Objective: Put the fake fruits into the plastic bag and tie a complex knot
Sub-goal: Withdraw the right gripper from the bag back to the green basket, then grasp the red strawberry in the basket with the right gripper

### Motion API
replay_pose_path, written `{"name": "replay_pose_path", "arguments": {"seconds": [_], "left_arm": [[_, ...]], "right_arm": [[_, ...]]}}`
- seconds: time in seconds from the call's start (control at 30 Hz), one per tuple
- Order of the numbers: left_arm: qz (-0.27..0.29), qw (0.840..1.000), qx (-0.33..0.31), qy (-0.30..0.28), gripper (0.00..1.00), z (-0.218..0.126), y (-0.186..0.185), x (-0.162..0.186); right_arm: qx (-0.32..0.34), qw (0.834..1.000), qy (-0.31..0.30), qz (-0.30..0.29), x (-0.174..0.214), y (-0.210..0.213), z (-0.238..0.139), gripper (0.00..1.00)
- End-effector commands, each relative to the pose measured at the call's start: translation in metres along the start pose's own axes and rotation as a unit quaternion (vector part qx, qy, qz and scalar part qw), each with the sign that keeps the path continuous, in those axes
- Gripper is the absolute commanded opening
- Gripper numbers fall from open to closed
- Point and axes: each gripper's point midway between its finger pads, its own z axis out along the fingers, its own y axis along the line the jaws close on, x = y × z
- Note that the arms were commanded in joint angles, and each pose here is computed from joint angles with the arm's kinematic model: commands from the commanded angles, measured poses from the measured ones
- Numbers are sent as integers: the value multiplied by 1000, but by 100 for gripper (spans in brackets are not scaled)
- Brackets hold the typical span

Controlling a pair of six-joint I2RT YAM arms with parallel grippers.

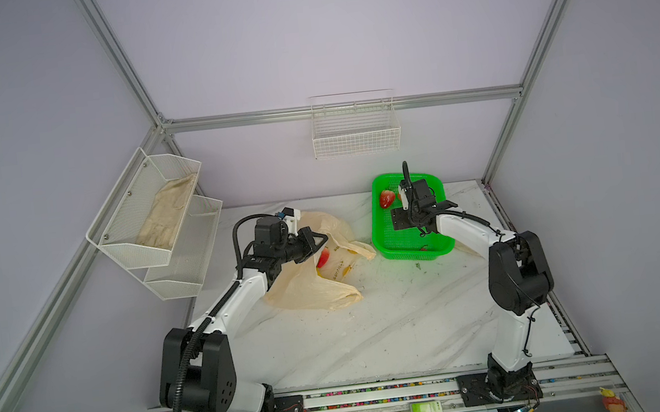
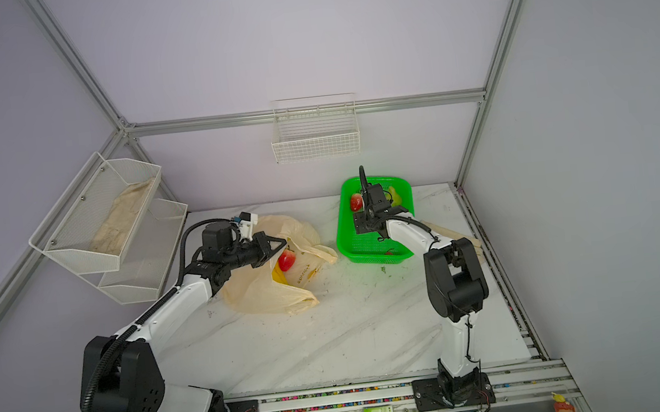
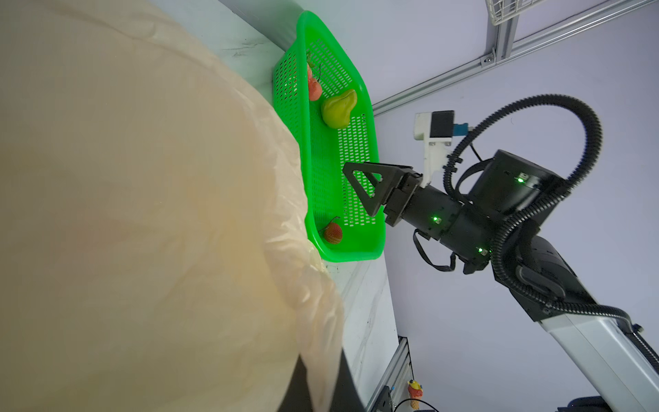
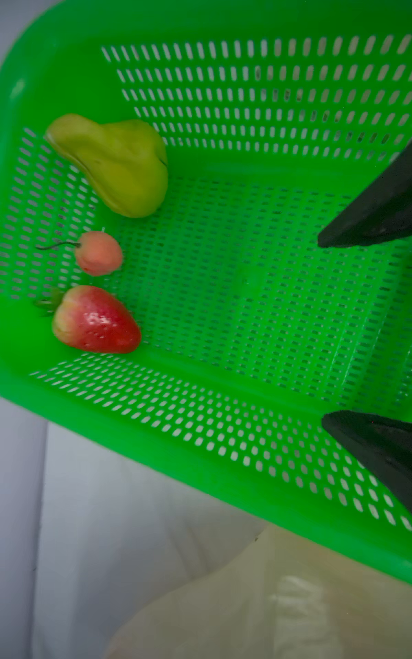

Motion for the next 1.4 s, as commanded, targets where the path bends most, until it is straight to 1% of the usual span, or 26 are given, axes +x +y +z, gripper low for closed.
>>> {"name": "replay_pose_path", "arguments": {"seconds": [0.0, 0.1, 0.2, 0.37, 0.5, 0.6, 0.8, 0.9, 1.03, 1.17, 1.37], "left_arm": [[16, 1000, 20, -6, 0, -3, -11, -7], [17, 1000, 21, -6, 0, -4, -12, -7], [15, 1000, 24, -4, 0, -4, -13, -6], [13, 999, 29, -4, 0, -4, -14, -5], [10, 999, 32, -4, 0, -3, -14, -5], [7, 999, 36, -3, 0, -4, -15, -5], [5, 999, 40, -6, 0, -4, -15, -4], [10, 999, 38, -5, 0, -3, -14, -4], [19, 1000, 19, -12, 0, -5, -7, -6], [11, 1000, 29, -4, 0, -3, -10, -5], [12, 999, 38, -8, 0, -6, -14, -6]], "right_arm": [[61, 994, 80, -29, 33, -21, -7, 76], [95, 992, 83, -26, 34, -33, -13, 79], [112, 989, 94, -25, 37, -40, -14, 80], [125, 982, 137, -19, 60, -48, -4, 78], [120, 980, 154, 21, 70, -55, -3, 75], [91, 981, 164, 51, 74, -51, -2, 74], [86, 975, 199, 50, 86, -52, -1, 73], [85, 972, 207, 69, 90, -57, 3, 72], [64, 971, 215, 87, 96, -52, 5, 70], [68, 965, 236, 95, 110, -52, 4, 67], [71, 958, 262, 93, 126, -52, 10, 67]]}}
